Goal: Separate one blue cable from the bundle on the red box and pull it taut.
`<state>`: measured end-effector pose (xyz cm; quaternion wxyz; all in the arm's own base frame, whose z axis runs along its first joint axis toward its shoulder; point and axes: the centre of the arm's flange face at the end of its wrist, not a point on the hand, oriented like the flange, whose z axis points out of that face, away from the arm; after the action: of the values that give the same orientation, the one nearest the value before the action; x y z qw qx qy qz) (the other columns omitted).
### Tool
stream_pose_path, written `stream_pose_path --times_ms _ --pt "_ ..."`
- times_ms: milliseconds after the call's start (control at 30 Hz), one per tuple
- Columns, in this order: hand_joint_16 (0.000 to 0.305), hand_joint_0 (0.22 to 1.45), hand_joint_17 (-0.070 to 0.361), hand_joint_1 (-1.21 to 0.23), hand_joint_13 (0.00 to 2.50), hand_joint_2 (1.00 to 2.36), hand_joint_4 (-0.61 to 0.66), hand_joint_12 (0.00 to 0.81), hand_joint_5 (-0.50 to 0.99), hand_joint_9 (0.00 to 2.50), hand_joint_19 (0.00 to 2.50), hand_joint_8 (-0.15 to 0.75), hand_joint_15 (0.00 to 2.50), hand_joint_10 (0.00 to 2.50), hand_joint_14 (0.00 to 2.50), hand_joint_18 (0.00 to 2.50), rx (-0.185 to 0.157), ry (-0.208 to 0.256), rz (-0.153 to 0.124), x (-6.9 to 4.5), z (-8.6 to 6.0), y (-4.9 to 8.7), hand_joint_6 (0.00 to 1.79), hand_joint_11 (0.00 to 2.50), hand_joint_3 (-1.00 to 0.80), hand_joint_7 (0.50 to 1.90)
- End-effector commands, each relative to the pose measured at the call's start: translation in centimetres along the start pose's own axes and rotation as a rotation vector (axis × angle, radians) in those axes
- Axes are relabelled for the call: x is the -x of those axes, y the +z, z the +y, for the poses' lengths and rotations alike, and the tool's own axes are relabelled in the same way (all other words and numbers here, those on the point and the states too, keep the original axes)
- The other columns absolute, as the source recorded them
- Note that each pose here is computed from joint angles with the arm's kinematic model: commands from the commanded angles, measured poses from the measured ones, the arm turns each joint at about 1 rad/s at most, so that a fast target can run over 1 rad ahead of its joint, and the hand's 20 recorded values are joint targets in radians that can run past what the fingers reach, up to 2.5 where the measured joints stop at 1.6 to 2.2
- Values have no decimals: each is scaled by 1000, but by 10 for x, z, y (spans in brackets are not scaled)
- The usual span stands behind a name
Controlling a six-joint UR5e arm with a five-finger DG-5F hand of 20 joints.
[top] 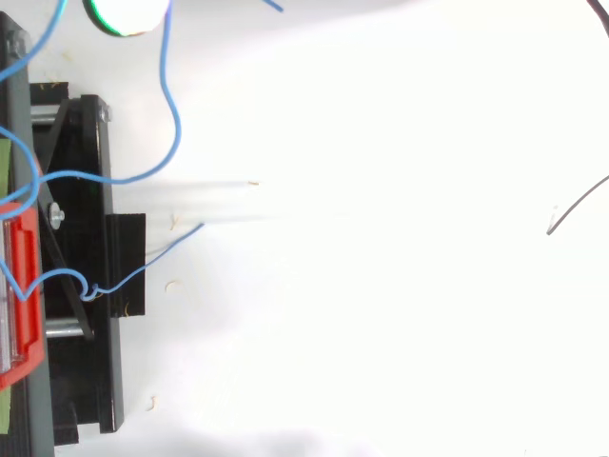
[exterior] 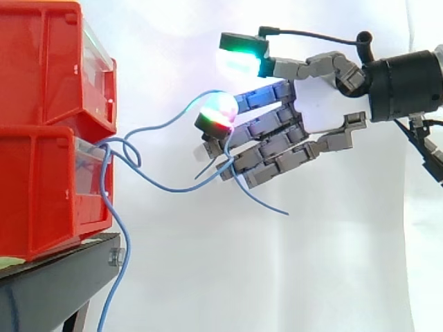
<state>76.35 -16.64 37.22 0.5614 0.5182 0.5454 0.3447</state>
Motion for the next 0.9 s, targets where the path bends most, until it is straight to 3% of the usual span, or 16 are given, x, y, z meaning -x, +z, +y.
stream_pose_path --times_ms 0,167,300,733,867 --pt "42 543 95 -240 211 1000 128 299 24 392 324 124 38 0 0 181 -9 2 1 -1 -6 0 503 0 -500 1153" --pt "38 611 86 -443 358 1010 230 270 48 608 315 114 20 0 0 371 -8 0 1 0 -5 0 504 0 -382 1141" --pt "36 624 82 -523 410 1013 265 267 61 704 348 121 27 0 1 447 -6 -2 0 0 -5 0 504 0 -311 1153" --pt "46 599 102 -585 406 1012 243 315 48 665 363 168 59 0 1 478 5 -5 1 -3 -5 2 504 0 -190 1141" --pt "52 599 117 -674 383 1005 219 348 34 613 366 209 71 0 2 469 3 -6 1 -3 -6 2 503 0 -174 1191"
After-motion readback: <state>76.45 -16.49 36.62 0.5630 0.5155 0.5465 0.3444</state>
